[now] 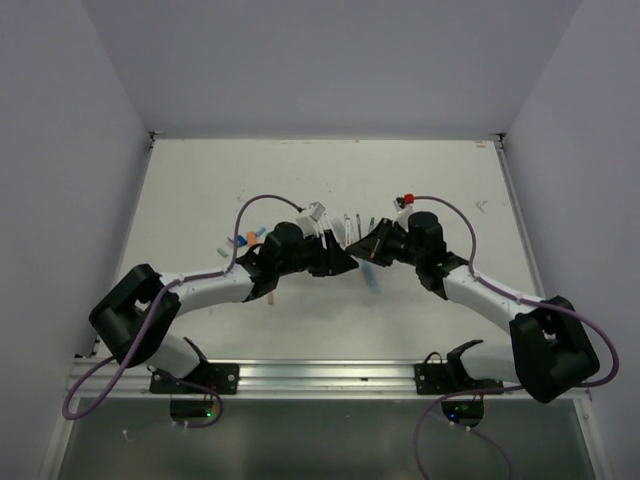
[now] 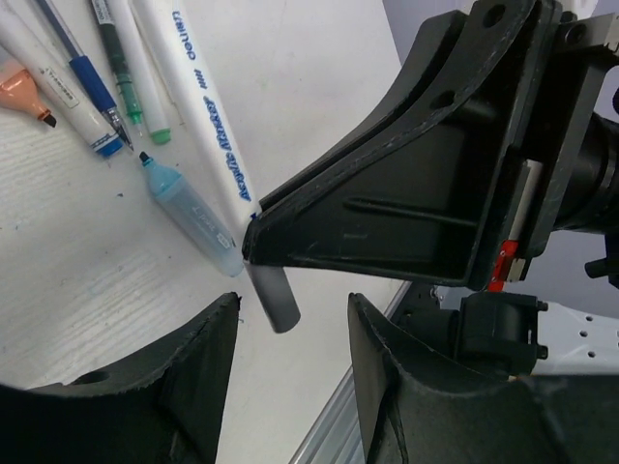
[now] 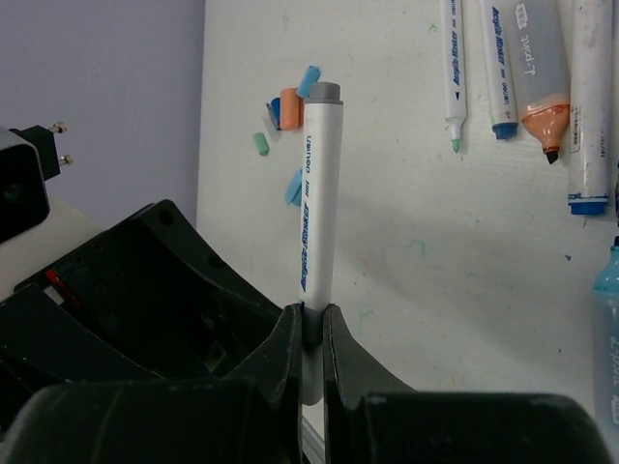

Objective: Open the pen caps

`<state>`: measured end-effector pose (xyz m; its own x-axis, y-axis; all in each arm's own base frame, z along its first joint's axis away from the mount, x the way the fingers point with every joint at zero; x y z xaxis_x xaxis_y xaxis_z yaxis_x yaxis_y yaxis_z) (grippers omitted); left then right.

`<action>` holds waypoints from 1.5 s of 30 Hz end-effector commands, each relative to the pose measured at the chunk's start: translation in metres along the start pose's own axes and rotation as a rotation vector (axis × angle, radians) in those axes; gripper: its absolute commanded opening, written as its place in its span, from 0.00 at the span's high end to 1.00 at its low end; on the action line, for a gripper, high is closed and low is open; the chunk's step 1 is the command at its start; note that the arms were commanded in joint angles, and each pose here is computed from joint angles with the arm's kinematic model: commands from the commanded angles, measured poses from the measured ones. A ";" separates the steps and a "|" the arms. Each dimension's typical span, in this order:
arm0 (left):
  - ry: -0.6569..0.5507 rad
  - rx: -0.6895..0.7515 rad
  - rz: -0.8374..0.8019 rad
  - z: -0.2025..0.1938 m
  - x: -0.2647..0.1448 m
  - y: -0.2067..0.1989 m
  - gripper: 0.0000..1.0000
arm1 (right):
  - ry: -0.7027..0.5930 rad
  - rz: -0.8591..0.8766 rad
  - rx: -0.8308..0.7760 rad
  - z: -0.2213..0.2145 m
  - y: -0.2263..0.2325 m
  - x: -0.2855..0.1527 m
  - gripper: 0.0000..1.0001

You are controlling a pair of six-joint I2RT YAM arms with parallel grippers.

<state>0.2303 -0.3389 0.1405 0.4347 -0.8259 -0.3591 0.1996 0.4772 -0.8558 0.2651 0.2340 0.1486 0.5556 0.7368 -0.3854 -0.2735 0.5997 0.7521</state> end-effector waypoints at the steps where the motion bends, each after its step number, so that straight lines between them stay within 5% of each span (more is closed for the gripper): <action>1: -0.036 0.014 -0.060 0.017 0.005 -0.022 0.48 | -0.002 0.056 -0.002 -0.001 0.010 0.002 1.00; 11: -0.027 0.012 -0.047 0.016 0.007 -0.019 0.61 | -0.015 0.071 -0.008 0.002 0.015 0.002 1.00; 16: -0.020 0.021 -0.041 0.015 0.007 -0.018 0.82 | -0.016 0.080 -0.012 0.002 0.016 0.003 1.00; 17: -0.015 0.016 -0.027 0.014 0.008 -0.014 0.93 | -0.016 0.080 -0.013 0.002 0.016 0.003 1.00; 18: -0.014 0.017 -0.019 0.014 0.008 -0.012 0.99 | -0.016 0.080 -0.026 0.003 0.016 0.003 0.95; 23: 0.014 0.034 0.023 0.010 0.009 -0.002 1.00 | 0.008 0.040 -0.071 0.006 0.013 0.005 0.71; 28: 0.046 0.050 0.005 0.002 0.006 0.000 1.00 | 0.043 0.060 -0.088 0.008 0.014 0.018 0.68; 32: 0.062 0.064 -0.005 -0.003 0.001 0.001 1.00 | 0.073 0.111 -0.075 0.011 0.019 0.031 0.73; 35: 0.057 0.077 0.006 -0.003 -0.002 0.003 1.00 | 0.081 0.115 -0.063 0.014 0.018 0.041 0.95; 37: 0.018 0.087 0.057 0.004 -0.003 0.010 1.00 | 0.078 0.074 -0.059 0.016 0.013 0.044 1.00; 45: -0.311 0.238 0.660 0.043 -0.041 0.062 1.00 | 0.012 -0.318 -0.152 0.037 -0.017 0.043 1.00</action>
<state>0.2460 -0.3214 0.1250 0.5801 -0.6119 -0.5376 0.1452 0.7271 -0.6710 0.2969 0.2685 0.1316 0.4939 0.7024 -0.5125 -0.2680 0.6837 0.6787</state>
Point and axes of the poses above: each gripper's point midway between its finger pads, its own x axis out along the fingers, its own y axis along the line the jaws close on, z = x × y, the point moved 2 cm from there along -x, back along the fingers, and after that the axes turned 11 degrees about -x, right-handed, at the moved point
